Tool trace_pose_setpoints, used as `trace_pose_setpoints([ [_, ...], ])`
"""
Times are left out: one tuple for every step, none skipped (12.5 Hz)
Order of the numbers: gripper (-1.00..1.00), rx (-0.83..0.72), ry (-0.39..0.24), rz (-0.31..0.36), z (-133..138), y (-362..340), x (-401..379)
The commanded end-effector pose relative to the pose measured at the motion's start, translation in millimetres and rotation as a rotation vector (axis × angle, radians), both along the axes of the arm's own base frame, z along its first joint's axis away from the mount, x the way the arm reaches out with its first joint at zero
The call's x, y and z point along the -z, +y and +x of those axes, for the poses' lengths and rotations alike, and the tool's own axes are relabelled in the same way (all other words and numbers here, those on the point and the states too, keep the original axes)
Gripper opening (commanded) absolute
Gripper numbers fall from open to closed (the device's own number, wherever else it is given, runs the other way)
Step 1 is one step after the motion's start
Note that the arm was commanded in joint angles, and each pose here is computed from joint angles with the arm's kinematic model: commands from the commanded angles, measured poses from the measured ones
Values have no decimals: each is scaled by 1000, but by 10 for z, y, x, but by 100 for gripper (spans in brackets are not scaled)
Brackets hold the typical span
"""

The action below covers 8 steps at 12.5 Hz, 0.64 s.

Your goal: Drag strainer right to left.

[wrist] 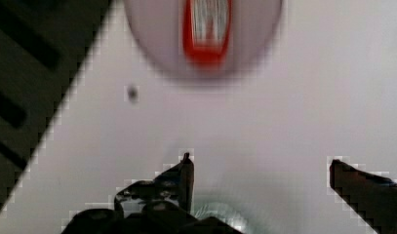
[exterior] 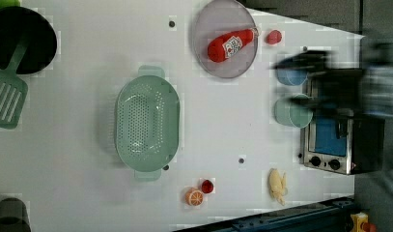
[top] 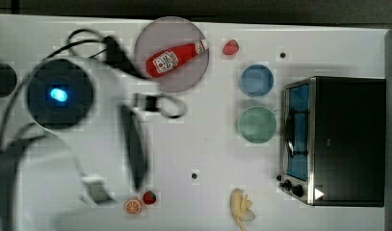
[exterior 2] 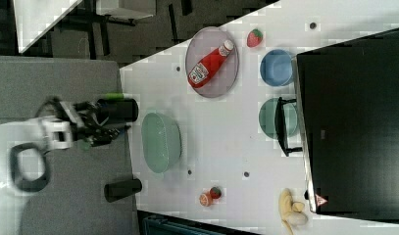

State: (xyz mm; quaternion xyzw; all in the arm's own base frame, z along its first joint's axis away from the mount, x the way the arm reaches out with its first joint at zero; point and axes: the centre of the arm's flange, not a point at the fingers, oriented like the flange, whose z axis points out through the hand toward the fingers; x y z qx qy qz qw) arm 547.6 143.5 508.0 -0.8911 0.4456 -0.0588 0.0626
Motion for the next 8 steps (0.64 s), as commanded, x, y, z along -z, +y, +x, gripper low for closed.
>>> trace_pose_setpoints([
  [100,-150,120,-79,-155,-1262,-173],
  [100,-148,149,-64,-274,-1493,-271],
  [100,-130,166,-43,-375,-1648,-360],
  [100,-119,175,-34,-466,-1777,-449],
  [100,-116,169,-51,-538,-1898,-543],
  [100,-133,153,-86,-586,-1978,-627],
  [100,-138,148,-127,-622,-2038,-666],
  [100,-140,147,-148,-634,-2069,-671],
])
